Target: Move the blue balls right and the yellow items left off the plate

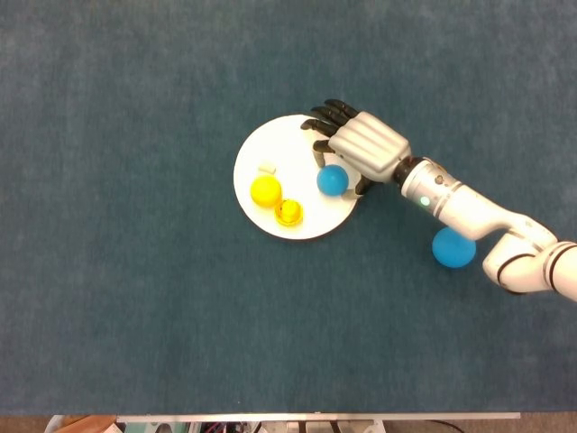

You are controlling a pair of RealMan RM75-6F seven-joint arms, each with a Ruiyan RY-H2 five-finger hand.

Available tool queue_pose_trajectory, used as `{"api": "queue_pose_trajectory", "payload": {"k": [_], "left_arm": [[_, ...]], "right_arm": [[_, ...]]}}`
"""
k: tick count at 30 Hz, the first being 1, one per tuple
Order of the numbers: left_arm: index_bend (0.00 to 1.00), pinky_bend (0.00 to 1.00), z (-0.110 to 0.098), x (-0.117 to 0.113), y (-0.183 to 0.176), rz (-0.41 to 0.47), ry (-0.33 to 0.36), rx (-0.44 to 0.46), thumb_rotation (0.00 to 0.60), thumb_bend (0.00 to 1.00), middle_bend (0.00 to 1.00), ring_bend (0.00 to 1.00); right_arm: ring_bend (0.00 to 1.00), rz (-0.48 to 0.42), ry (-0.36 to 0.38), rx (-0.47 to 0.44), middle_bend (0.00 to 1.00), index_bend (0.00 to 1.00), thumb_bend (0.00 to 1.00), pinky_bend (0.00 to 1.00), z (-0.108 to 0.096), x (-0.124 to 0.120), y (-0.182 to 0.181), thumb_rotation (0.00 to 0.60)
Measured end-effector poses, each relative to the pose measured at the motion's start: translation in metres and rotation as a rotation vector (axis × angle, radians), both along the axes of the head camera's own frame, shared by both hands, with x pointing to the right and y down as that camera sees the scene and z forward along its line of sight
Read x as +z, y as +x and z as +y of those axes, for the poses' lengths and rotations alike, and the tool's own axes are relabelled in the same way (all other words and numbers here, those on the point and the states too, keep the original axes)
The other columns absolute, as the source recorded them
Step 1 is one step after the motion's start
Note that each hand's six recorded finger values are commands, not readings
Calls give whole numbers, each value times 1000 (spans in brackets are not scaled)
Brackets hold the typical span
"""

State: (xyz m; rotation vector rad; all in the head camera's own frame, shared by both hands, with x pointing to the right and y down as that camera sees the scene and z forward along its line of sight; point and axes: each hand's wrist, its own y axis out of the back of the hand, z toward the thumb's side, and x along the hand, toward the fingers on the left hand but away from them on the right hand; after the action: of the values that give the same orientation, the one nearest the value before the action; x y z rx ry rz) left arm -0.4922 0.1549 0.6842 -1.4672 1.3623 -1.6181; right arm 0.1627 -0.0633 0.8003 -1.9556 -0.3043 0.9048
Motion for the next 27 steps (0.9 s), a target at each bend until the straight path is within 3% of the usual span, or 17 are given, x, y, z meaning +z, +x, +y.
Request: {"api": "queue_pose_trajectory", "payload": {"k": [12,27], "left_arm": [[417,515,1,0,-1,1,-1,-4,600,11,485,390],[417,515,-8,-3,8,-9,7,25,600,11,485,390]], "right_arm": [[25,-23,9,16,156,544,0,44,-2,-4,1,600],[25,-49,79,28,156,565,0,44,-2,-50,43,600]]}}
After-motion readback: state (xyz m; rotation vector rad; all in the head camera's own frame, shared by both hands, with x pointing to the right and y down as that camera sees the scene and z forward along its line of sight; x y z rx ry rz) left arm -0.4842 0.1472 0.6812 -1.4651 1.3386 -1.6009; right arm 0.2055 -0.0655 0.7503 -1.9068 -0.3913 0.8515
